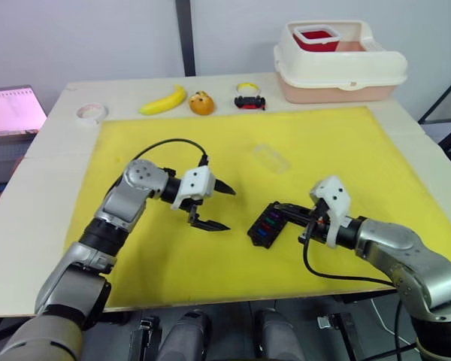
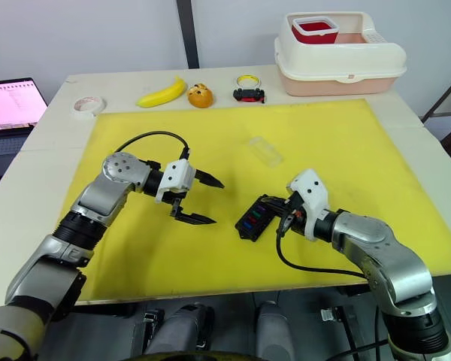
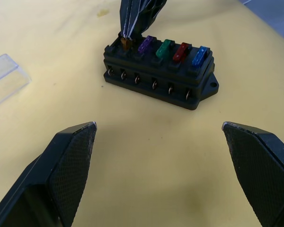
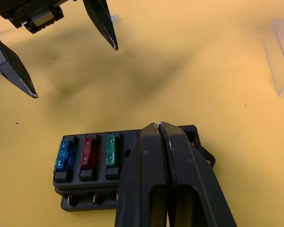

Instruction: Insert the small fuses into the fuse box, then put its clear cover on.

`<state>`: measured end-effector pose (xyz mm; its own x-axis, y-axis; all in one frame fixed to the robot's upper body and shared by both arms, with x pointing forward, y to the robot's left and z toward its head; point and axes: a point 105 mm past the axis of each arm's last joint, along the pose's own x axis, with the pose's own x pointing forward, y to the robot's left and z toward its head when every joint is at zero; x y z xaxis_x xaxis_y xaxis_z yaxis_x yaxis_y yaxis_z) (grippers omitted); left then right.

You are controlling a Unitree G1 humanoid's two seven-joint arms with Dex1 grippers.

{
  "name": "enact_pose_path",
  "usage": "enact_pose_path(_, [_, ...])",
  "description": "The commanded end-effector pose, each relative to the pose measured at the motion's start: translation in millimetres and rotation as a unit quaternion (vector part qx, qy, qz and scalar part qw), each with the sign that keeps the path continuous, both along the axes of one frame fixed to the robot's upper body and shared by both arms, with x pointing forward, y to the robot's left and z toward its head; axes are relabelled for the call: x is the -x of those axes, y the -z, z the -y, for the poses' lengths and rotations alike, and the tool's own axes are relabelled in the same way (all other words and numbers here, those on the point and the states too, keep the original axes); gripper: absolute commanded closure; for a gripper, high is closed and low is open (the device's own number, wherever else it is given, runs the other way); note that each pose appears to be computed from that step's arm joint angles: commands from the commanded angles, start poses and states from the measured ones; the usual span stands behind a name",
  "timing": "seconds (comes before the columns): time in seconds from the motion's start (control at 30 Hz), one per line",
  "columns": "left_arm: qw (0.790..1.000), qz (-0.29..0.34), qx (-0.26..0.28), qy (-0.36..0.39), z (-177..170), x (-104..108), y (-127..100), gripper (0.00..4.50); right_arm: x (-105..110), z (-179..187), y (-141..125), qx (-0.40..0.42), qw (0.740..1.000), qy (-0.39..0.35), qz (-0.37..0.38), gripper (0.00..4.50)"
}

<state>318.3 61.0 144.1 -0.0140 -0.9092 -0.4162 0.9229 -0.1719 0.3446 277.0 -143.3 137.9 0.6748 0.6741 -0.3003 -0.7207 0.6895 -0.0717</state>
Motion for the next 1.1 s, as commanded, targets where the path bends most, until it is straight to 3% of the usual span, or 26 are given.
enact_pose_path(0.03, [1.0, 0.018, 0.008, 0.001, -0.8, -1.1, -8.2, 0.0, -0.3, 2.6, 8.9, 0.009, 1.0, 0.012, -0.024, 4.46])
enact_pose_path(0.57, [1.0, 0.019, 0.015, 0.004, 1.9, 0.7, -7.5, 0.0, 3.3, 9.6, 24.0, 0.04, 0.997, 0.025, -0.068, 4.46])
enact_pose_path(0.73, [1.0, 0.016, 0.023, -0.003, 1.5, 0.3, -8.8, 0.0, 1.3, -3.1, -10.1, -0.012, 1.0, -0.002, -0.007, 4.46])
enact_pose_path(0.83, [0.998, 0.006, 0.054, -0.026, -0.8, -0.9, -16.1, 0.0, 4.7, -6.0, -36.1, -0.042, 0.999, -0.017, 0.022, 4.46])
enact_pose_path(1.0, [0.985, -0.052, 0.12, -0.116, -31.2, 1.5, -29.0, 0.0, 10.7, 23.4, -64.1, -0.03, 0.999, 0.001, 0.036, 4.46])
enact_pose_path(1.1, [0.965, -0.093, 0.146, -0.195, -65.6, 6.5, -28.0, 0.0, 12.0, 57.8, -63.7, 0.025, 0.999, 0.029, 0.026, 3.69])
